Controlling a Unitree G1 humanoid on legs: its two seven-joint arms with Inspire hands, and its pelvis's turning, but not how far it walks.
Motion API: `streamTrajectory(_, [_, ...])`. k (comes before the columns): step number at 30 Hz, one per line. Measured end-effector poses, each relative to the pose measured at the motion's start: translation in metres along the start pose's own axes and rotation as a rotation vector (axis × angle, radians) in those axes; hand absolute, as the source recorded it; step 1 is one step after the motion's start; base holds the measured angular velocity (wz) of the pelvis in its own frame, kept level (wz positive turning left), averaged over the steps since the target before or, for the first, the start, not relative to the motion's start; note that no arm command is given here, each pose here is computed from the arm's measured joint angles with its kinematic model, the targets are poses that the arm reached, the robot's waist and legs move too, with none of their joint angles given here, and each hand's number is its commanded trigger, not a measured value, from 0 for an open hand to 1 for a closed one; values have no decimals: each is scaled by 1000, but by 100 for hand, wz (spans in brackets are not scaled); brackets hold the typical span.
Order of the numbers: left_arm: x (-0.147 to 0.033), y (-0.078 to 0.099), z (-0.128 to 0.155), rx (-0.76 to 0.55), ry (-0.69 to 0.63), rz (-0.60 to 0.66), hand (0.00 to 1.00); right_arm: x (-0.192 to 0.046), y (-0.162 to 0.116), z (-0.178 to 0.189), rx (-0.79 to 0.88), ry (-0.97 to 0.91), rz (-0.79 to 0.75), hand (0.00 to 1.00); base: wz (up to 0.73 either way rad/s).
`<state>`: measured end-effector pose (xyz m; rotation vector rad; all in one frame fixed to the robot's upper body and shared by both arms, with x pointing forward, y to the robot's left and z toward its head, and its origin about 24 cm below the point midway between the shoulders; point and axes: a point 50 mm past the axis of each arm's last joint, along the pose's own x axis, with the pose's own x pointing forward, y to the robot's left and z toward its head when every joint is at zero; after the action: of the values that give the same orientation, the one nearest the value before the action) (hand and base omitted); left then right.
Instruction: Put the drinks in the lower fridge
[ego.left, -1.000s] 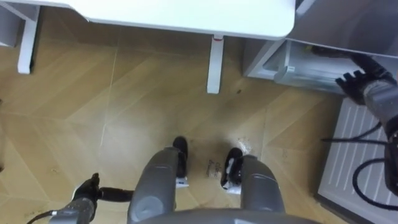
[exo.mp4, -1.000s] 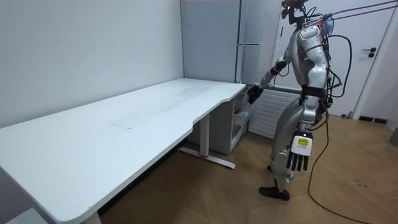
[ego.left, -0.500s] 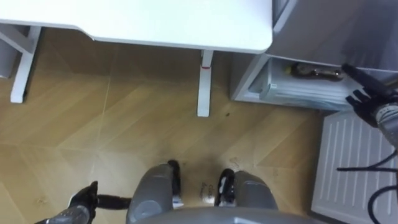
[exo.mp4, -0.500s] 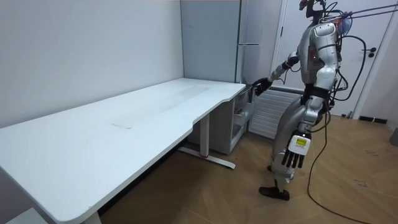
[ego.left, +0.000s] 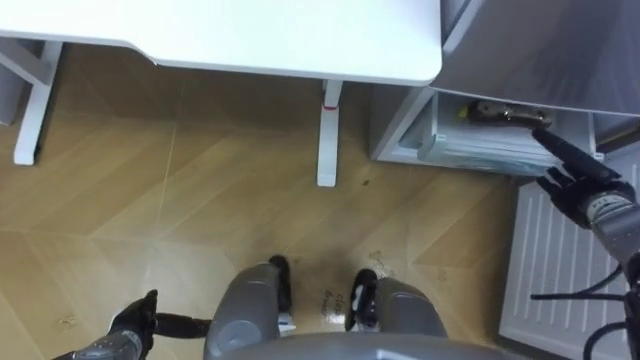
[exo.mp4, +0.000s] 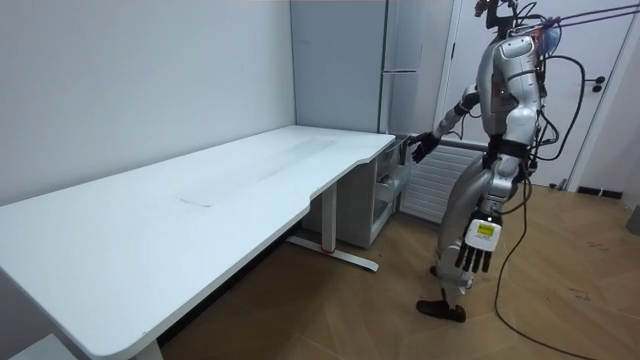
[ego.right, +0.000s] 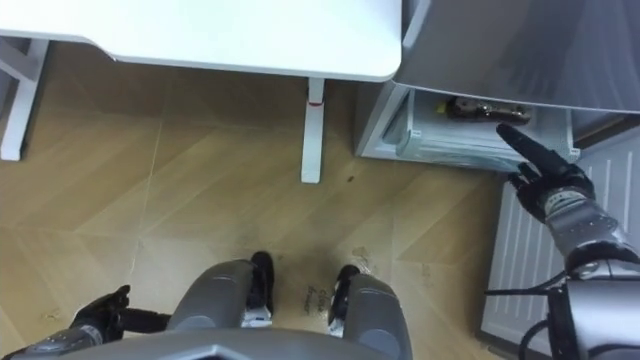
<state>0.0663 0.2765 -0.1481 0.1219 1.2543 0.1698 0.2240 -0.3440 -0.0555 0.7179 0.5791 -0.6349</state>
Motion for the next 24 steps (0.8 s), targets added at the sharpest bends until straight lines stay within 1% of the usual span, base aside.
streamTrajectory(5, [0, -3, 0, 26, 7, -11, 0, 1, 4, -4, 36, 6, 23, 0, 0])
streamTrajectory(10, [1, -9, 4, 71, -2, -26, 0, 1, 4, -8, 19, 19, 19, 0, 1])
streamTrajectory(13, [3, -10, 12, 89, -11, -18, 0, 2, 9, -9, 44, 21, 26, 0, 3])
streamTrajectory(17, [3, -13, 13, 104, -10, -14, 0, 3, 29, -2, 127, -15, 93, 0, -2])
streamTrajectory(22, [3, -15, 13, 88, -3, -2, 0, 5, 51, 12, 219, -74, 150, 0, -2])
streamTrajectory(24, [4, -16, 13, 81, 3, -3, 0, 6, 64, 21, 270, -99, 184, 0, 9])
